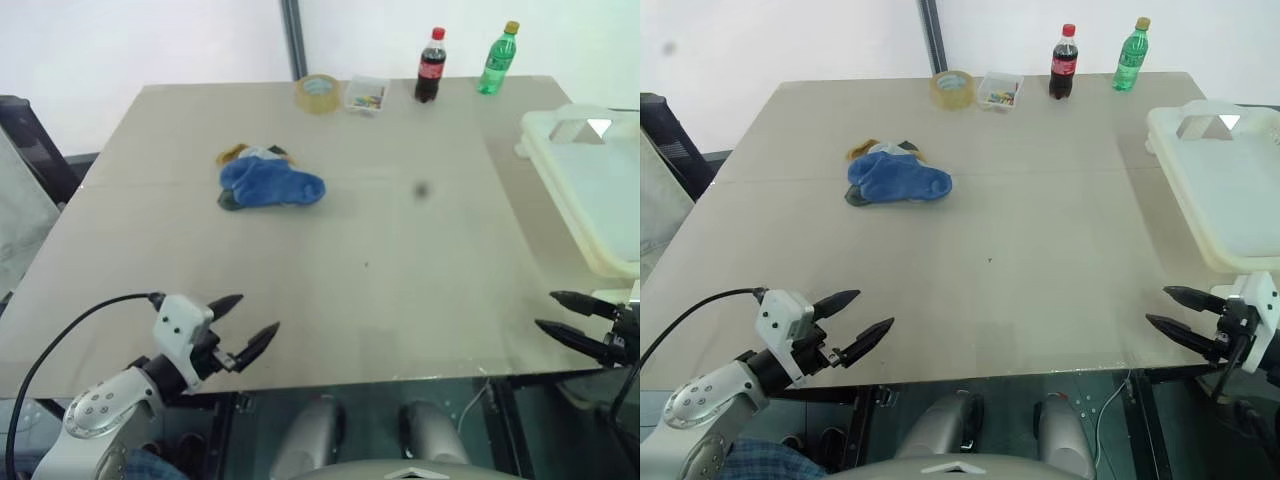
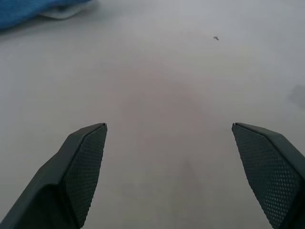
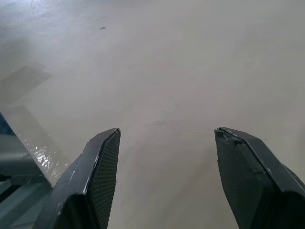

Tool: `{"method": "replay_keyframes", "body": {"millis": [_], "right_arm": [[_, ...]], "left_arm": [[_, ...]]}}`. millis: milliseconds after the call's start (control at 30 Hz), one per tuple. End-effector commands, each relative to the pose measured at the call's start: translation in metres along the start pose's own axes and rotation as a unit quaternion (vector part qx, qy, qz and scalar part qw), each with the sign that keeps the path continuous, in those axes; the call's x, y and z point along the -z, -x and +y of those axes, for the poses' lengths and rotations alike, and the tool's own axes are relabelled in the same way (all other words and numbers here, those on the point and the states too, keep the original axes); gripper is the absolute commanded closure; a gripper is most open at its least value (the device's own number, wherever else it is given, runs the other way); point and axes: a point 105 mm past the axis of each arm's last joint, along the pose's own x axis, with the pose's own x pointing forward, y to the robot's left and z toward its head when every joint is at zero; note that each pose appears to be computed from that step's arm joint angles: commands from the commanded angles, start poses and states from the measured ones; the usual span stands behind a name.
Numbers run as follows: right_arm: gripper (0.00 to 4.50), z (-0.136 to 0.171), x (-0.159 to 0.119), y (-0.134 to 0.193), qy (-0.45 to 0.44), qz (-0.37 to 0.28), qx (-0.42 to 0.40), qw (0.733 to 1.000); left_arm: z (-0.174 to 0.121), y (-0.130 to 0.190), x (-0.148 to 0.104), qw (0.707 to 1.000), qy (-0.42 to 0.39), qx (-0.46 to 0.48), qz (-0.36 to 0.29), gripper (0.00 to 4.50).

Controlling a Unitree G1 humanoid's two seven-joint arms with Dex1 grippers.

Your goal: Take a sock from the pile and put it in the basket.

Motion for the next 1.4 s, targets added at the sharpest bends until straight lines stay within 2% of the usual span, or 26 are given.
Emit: {"method": "replay_keyframes", "body": {"millis": [33, 300, 600, 800, 933, 1033, 1167, 1267, 1400], "right_arm": [[1.29, 0.004, -0.011, -0.001, 0.023, -0.019, -0.004, 1.000], [1.29, 0.002, -0.019, -0.004, 0.017, -0.052, 0.009, 0.998], [1.29, 0.011, -0.039, -0.008, 0.040, -0.120, 0.006, 0.992], [1.29, 0.017, -0.046, -0.009, 0.054, -0.130, 0.006, 0.990], [1.29, 0.019, -0.047, -0.011, 0.056, -0.130, 0.008, 0.990], [1.29, 0.022, -0.044, -0.013, 0.056, -0.130, 0.011, 0.990], [1.29, 0.024, -0.041, -0.015, 0.057, -0.128, 0.014, 0.990], [1.29, 0.026, -0.039, -0.016, 0.058, -0.126, 0.016, 0.990], [1.29, 0.026, -0.038, -0.015, 0.063, -0.121, 0.022, 0.990]], "left_arm": [[0.003, -0.001, -0.014, 0.999, -0.011, -0.005, -0.037, 0.00], [0.015, -0.009, -0.037, 0.993, -0.002, -0.034, -0.114, 0.00], [0.029, -0.036, -0.037, 0.992, -0.007, -0.063, -0.113, 0.00], [0.030, -0.059, -0.046, 0.993, -0.014, -0.028, -0.116, 0.00], [0.033, -0.090, -0.052, 0.993, -0.038, -0.021, -0.111, 0.00], [0.027, -0.134, -0.064, 0.992, -0.052, -0.037, -0.113, 0.00], [0.023, -0.176, -0.075, 0.988, -0.076, -0.067, -0.116, 0.00], [0.019, -0.199, -0.083, 0.986, -0.086, -0.083, -0.117, 0.00], [0.024, -0.211, -0.091, 0.979, -0.113, -0.125, -0.115, 0.00]]}}
